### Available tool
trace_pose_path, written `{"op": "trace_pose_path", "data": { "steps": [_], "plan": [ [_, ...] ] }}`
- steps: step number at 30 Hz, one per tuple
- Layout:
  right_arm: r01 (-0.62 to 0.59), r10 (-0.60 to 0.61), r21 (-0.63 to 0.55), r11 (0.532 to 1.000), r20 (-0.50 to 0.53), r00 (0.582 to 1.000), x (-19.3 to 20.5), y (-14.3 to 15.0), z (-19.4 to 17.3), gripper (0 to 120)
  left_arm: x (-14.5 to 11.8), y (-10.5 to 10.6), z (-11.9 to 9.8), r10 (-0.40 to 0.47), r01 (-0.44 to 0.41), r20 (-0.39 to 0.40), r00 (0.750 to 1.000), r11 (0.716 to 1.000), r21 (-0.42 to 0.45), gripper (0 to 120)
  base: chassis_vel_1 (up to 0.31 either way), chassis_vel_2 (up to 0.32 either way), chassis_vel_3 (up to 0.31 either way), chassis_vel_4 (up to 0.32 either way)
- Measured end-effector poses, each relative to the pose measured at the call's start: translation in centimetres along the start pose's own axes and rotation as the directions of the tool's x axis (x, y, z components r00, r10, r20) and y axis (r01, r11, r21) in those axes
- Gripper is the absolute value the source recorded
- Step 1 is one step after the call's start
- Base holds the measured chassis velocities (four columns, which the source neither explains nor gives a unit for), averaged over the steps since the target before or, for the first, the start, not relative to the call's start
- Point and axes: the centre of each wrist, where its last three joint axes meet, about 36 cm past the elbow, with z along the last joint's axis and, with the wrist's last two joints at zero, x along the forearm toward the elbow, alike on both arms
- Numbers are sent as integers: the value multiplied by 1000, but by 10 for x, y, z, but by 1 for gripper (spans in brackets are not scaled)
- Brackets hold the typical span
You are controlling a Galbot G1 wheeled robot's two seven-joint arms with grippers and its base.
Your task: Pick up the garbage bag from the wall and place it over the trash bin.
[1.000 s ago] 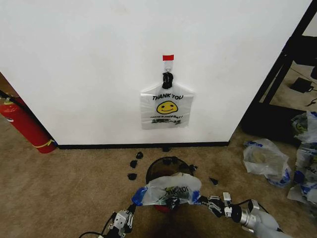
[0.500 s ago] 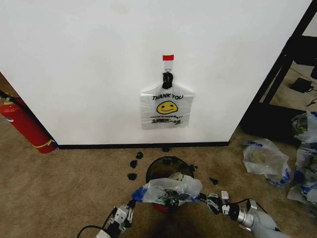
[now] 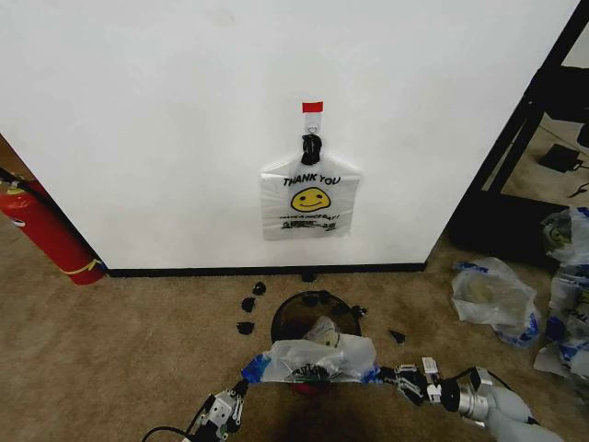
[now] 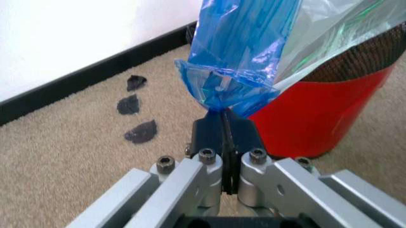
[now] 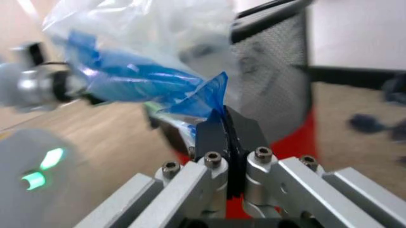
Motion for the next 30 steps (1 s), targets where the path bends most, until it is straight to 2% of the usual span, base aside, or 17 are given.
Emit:
{"op": "trace_pose_path", "data": {
  "steps": [5, 11, 14, 20, 25, 30],
  "plan": [
    [-113, 112, 8, 994, 62, 992, -13, 4, 9, 0, -11, 9, -5, -21, 21, 13, 1000, 1000, 5, 0, 0, 0, 0, 0],
    [-123, 128, -49, 991, 142, 982, -16, 3, 8, 0, -7, 11, -11, -11, 11, 16, 1000, 1000, 5, 0, 0, 0, 0, 0],
    [-78, 90, -79, 994, 152, 984, -4, -4, 1, 0, -1, 8, -11, 7, -7, 7, 1000, 1000, 3, 0, 0, 0, 0, 0],
    [-62, 77, -102, 993, 150, 986, 15, -11, -3, 0, 3, 7, -2, 23, -23, -16, 1000, 1000, -17, 0, 0, 0, 0, 0],
    [-105, 120, -110, 988, 140, 983, 30, -15, 0, 0, 3, 8, 2, 19, -19, -26, 999, 1000, -21, 0, 0, 0, 0, 0],
    [-132, 148, -105, 986, 160, 976, 23, -13, 4, 0, 3, 7, -2, 13, -13, -15, 1000, 1000, -12, 0, 0, 0, 0, 0]
  ]
}}
